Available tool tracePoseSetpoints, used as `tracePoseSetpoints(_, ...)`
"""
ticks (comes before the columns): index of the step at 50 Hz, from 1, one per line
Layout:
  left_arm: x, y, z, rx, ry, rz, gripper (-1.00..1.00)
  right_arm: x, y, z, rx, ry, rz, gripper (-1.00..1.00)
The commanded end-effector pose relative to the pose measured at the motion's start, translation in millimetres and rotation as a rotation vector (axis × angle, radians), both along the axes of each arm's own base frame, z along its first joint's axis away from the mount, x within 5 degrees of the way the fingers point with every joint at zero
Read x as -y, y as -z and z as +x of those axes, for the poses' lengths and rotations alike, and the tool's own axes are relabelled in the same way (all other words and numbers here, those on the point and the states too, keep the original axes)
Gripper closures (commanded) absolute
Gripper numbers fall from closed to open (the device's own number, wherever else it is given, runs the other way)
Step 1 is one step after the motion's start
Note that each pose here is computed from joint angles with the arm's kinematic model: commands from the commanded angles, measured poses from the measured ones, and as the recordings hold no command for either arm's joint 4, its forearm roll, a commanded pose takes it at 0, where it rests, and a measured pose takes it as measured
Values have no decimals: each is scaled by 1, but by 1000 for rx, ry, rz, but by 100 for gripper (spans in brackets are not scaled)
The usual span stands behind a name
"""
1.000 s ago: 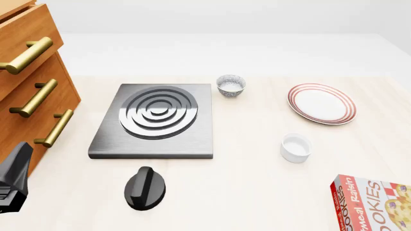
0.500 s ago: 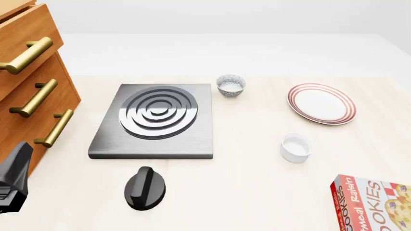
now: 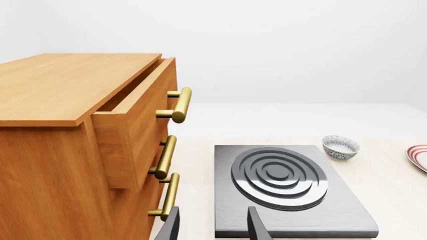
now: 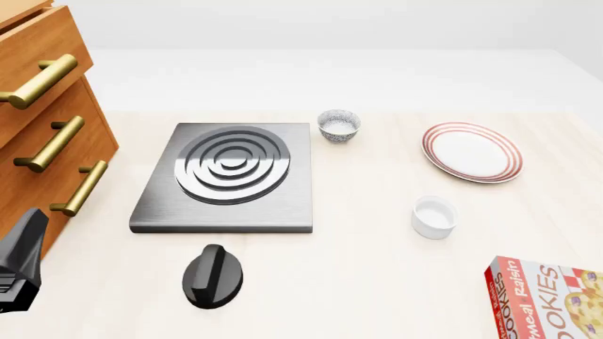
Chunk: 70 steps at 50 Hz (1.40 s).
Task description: Pick the akita bowl next to the cookies box and place it on the plate.
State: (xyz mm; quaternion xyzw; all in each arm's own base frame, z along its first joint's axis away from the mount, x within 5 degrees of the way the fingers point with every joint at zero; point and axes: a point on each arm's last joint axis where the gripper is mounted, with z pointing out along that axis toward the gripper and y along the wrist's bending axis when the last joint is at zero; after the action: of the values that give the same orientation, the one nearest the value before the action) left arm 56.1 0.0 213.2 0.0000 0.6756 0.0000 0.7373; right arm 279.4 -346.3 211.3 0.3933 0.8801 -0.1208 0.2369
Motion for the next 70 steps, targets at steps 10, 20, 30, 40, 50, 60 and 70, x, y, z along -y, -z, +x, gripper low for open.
tracePoseSetpoints(10,0,0,0,0,0,0,-100,-36,-62,11,75,-9,-23,100)
tracePoseSetpoints(20,0,0,0,0,0,0,-100,-64,-78,30,109,-29,0,100)
tracePoseSetpoints(30,0,0,0,0,0,0,-100,-94,-71,48,130,-14,66,100)
tracePoseSetpoints(40,0,0,0,0,0,0,-100,-115,-74,60,143,-23,96,100)
tracePoseSetpoints(50,0,0,0,0,0,0,-100,-146,-68,71,174,9,158,100)
tracePoseSetpoints(60,0,0,0,0,0,0,-100,-178,-65,80,205,22,208,100)
tracePoseSetpoints(70,0,0,0,0,0,0,-100,-207,-60,92,208,5,249,100)
